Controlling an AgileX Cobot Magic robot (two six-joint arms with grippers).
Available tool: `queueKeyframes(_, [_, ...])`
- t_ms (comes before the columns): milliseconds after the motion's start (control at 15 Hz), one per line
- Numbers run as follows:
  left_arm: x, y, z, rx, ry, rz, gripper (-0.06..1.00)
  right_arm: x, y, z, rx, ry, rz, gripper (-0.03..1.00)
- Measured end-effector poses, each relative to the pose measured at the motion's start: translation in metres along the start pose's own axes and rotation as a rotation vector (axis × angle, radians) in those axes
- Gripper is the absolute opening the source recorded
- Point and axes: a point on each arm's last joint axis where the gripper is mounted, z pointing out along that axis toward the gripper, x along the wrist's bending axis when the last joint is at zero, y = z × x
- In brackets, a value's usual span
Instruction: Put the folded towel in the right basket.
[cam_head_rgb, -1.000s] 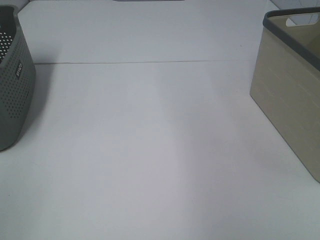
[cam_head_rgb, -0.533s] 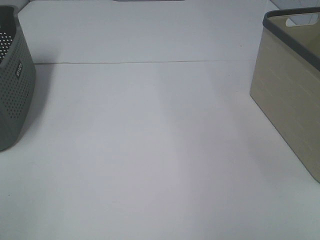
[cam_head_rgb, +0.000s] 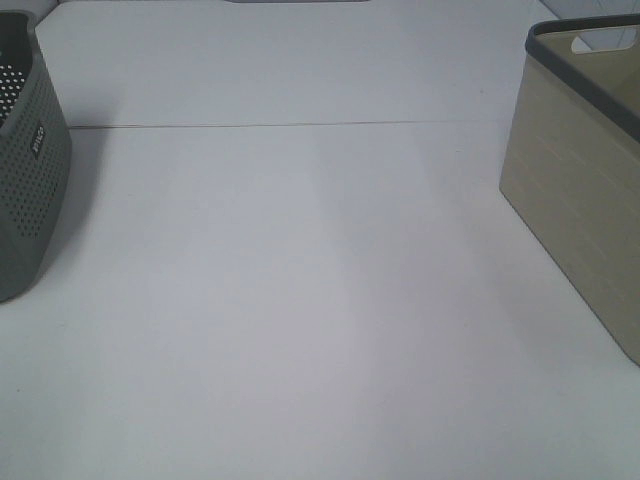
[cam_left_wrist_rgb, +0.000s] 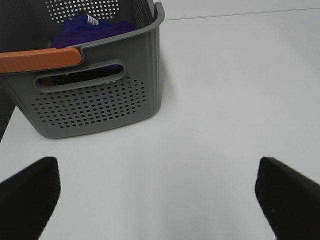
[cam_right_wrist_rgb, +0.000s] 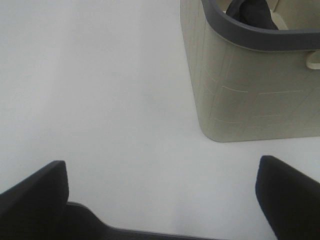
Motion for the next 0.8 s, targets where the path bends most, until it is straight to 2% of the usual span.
queueKeyframes(467, [0.0000, 0.0000, 0.0000, 0.000, 0.000, 0.003, 0.99, -0.0008, -0.0007, -0.0005, -0.005, 0.031, -0.030, 0.98])
queueKeyframes(800, [0.0000, 0.0000, 0.0000, 0.000, 0.000, 0.003, 0.99, -0.0008, -0.0007, -0.0005, -0.004, 0.031, 0.015, 0.98])
